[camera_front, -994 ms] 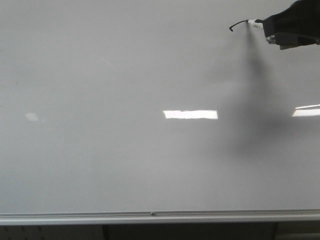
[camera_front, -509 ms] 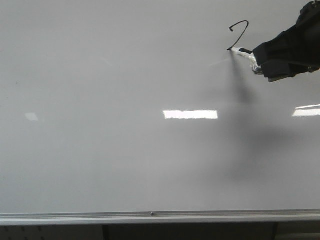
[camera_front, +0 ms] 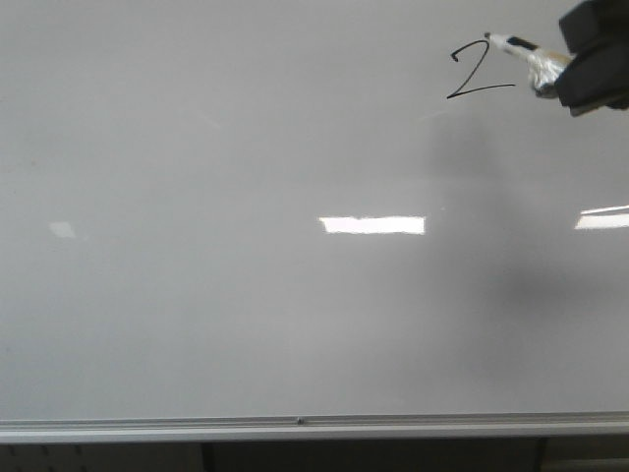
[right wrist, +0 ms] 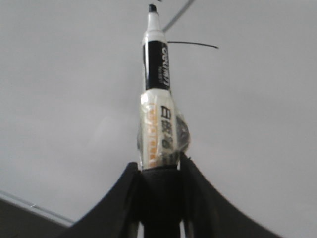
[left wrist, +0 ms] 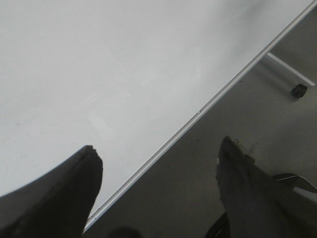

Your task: Write number 2 on whiteboard

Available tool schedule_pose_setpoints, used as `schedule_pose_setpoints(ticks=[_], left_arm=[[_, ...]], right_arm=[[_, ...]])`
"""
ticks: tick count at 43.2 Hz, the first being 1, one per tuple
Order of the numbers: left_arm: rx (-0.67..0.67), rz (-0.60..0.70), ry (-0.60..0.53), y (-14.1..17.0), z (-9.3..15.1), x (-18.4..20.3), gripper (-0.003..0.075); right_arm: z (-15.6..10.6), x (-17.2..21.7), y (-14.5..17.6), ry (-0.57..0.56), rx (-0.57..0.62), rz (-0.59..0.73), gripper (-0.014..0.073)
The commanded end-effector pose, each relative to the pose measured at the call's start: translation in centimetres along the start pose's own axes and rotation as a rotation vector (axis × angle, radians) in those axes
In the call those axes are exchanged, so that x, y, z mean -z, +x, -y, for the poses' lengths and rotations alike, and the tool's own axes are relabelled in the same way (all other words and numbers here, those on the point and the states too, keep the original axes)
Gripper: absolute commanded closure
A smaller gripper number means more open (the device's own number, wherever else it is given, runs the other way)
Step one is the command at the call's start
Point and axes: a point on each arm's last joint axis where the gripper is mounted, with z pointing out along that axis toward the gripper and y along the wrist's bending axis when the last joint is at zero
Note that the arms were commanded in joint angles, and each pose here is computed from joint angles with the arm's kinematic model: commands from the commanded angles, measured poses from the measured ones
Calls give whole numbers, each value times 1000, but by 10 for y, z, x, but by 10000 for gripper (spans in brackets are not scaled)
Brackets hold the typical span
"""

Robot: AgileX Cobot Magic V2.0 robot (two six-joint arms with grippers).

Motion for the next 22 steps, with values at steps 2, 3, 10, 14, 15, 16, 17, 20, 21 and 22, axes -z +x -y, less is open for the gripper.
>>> schedule_pose_setpoints(ticks=[2,3,10,14,15,16,17,20,21,22], left_arm=[[-20,79,1,-11,-1,5,240],[-34,77,13,-12,0,3,240],[-136,96,150,-18,10,-2,240],[-171,105,242,-24,16,-5,240],[-179,106,269,-25,17,-6,240],[-187,109,291,-27,19,-7,240],[-207,106,311,-28,21,-9,240],[-245,103,352,-33,28,-14,240],[-261,103,364,-34,30,-15,240],[-277,101,380,-36,34,-17,240]], right_arm=[[-16,36,-30,-127,115,-9,662],[-20,40,-31,-170,141,-57,662],[-38,69,-38,-421,372,-269,662],[-45,79,-37,-536,447,-310,662],[-46,81,-38,-556,461,-307,662],[-48,82,-37,-581,466,-303,662],[-50,83,-38,-605,475,-293,662],[-54,85,-39,-664,487,-265,662],[-55,86,-39,-681,491,-256,662],[-57,87,-39,-703,497,-247,662]])
